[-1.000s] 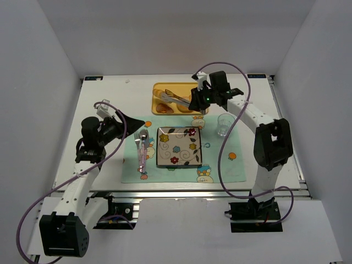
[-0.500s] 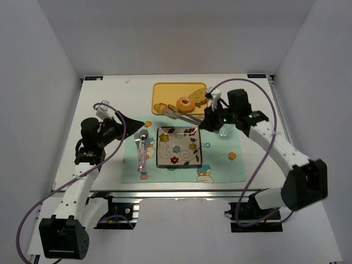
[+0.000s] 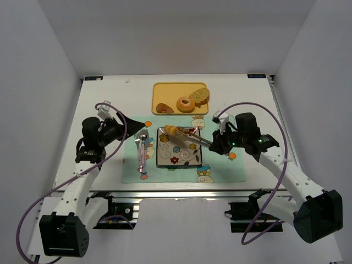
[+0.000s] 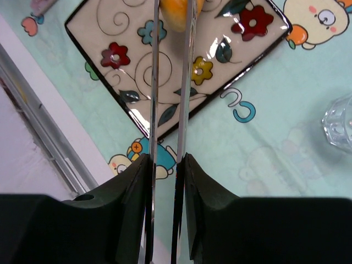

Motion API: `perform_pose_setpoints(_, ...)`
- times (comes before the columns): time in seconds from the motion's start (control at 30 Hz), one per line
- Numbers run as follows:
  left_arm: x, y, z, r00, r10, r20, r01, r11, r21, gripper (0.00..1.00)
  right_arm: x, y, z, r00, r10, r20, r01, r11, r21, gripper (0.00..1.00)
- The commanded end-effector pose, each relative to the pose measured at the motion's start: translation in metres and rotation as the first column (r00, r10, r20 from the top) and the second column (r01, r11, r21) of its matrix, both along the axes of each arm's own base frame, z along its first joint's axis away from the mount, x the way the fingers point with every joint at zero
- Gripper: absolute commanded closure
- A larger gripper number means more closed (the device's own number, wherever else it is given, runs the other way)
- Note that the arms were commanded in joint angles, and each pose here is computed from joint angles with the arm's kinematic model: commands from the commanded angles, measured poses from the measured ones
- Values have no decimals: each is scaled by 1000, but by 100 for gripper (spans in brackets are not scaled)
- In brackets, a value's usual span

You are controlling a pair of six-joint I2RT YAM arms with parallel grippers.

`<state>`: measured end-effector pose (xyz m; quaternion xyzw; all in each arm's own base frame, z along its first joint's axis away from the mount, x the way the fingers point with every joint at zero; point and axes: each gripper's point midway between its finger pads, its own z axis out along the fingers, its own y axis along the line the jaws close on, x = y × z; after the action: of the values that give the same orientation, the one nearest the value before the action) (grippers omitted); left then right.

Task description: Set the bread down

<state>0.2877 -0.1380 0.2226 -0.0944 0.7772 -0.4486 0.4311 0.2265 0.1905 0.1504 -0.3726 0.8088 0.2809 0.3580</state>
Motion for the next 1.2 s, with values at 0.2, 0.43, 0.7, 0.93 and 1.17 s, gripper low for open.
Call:
perform_pose_setpoints(0.2,-7,-1,18,998,-9,56,9,1000,1,22,-3,-9,-15,999,27,34,-25,998,-59,94)
perform_pose_setpoints(0.43,-10,-2,14,999,-16,47,16,1000,-2,22,-11,-13,-22,999,43,15,-42,996,-82,63)
perform_pose_setpoints(0.7,-6,-3,13,998,-26,48,27,1000,-4,22,-15,-10,-15,998,63,4,-62,996,-63,50)
perform_pose_setpoints(0.93,-4,-4,11,999,-29,43,29,1000,-6,22,-8,2,6,996,85,21,-85,996,-6,50)
perform_pose_setpoints(1.17,-2,-4,6,999,-31,28,31,1000,-5,22,11,13,27,996,66,65,-69,997,39,51)
